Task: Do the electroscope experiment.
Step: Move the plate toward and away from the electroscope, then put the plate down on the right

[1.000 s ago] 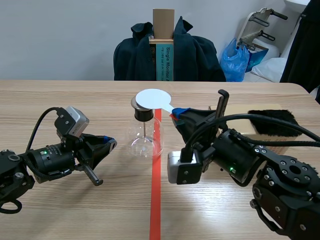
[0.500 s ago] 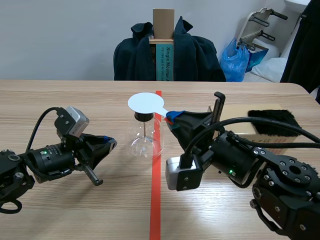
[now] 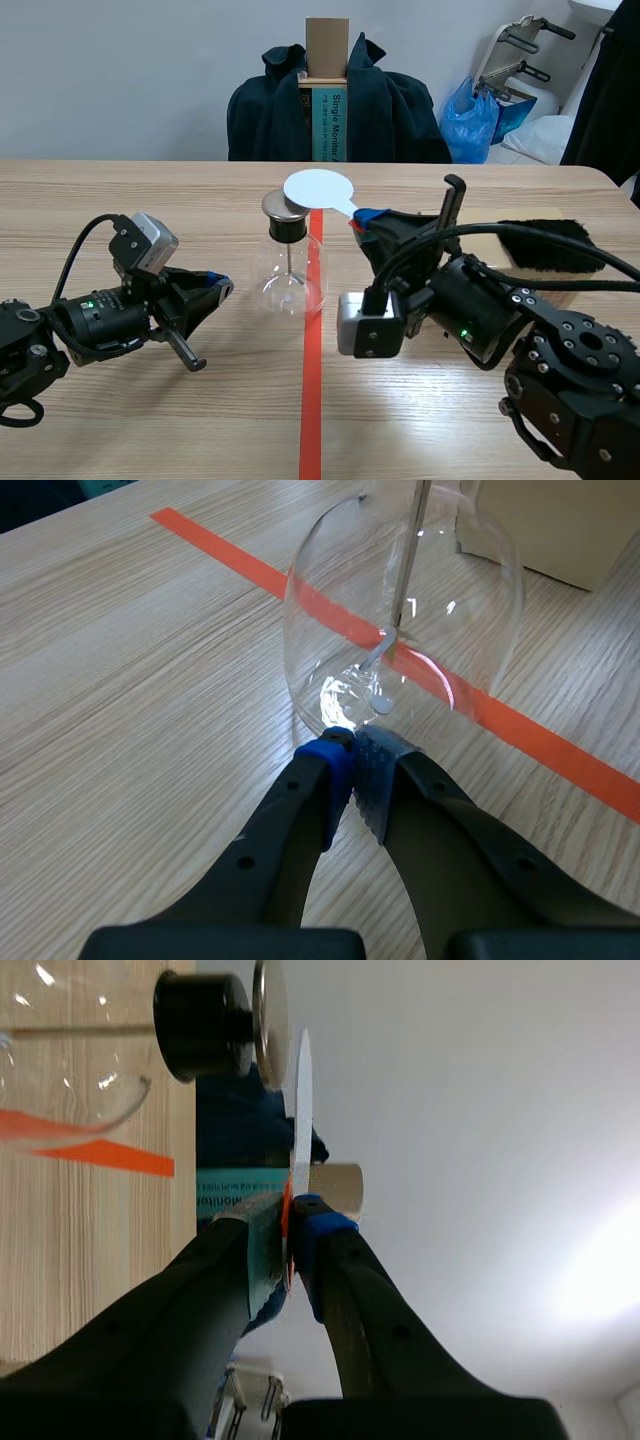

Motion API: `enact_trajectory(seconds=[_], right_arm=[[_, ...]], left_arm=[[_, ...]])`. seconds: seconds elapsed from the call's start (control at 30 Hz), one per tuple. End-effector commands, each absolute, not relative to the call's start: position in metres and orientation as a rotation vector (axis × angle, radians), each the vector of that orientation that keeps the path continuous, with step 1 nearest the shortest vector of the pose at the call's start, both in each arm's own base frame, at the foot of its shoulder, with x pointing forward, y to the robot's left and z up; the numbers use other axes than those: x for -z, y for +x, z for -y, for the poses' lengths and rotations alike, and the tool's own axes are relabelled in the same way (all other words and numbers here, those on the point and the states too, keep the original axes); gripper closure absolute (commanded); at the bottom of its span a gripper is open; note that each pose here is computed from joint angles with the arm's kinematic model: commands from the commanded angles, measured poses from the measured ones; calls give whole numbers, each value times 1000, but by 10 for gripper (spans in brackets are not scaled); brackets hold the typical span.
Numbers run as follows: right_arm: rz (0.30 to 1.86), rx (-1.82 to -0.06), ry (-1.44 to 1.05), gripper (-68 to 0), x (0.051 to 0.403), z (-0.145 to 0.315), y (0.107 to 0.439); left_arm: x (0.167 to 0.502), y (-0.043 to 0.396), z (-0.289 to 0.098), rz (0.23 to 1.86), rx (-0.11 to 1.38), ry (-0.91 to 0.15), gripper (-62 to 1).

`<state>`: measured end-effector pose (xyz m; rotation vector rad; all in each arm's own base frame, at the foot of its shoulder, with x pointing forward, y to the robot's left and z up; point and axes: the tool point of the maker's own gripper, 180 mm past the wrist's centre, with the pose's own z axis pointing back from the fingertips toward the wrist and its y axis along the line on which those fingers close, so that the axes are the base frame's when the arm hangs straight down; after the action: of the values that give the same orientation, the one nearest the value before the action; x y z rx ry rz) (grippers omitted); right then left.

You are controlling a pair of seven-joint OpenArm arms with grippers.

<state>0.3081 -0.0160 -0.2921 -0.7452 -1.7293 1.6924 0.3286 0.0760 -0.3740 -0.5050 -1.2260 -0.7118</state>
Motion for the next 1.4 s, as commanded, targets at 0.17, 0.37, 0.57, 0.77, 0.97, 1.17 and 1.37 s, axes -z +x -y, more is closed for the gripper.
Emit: enact_trajectory(seconds=[0.17,0.37,0.57,0.77,0.97,1.17,1.37], right_arm=[[1646,-1570,-884,-7,283,41,331],[1639,-1495,-960,-7,274,54,337],[1677,-1476,-1027,-7,263,64,336],[1692,-1427,-1033,-7,246,92,330],[1597,-1427,-1056,-7,262,122,313],[1488,-1387,-1059,-25,283,138,307],[1418,-1394,-1035,-25,311,136,301]], left_arm=[[358,337,-73,1283,702,-517,-29],[358,337,-72,1283,702,-517,-29],[358,337,-72,1283,702,-517,-29],[358,337,-72,1283,702,-517,-29],[358,334,-73,1281,706,-518,-29],[343,307,-70,1301,784,-538,-114],[311,264,-75,1333,840,-562,-315]])
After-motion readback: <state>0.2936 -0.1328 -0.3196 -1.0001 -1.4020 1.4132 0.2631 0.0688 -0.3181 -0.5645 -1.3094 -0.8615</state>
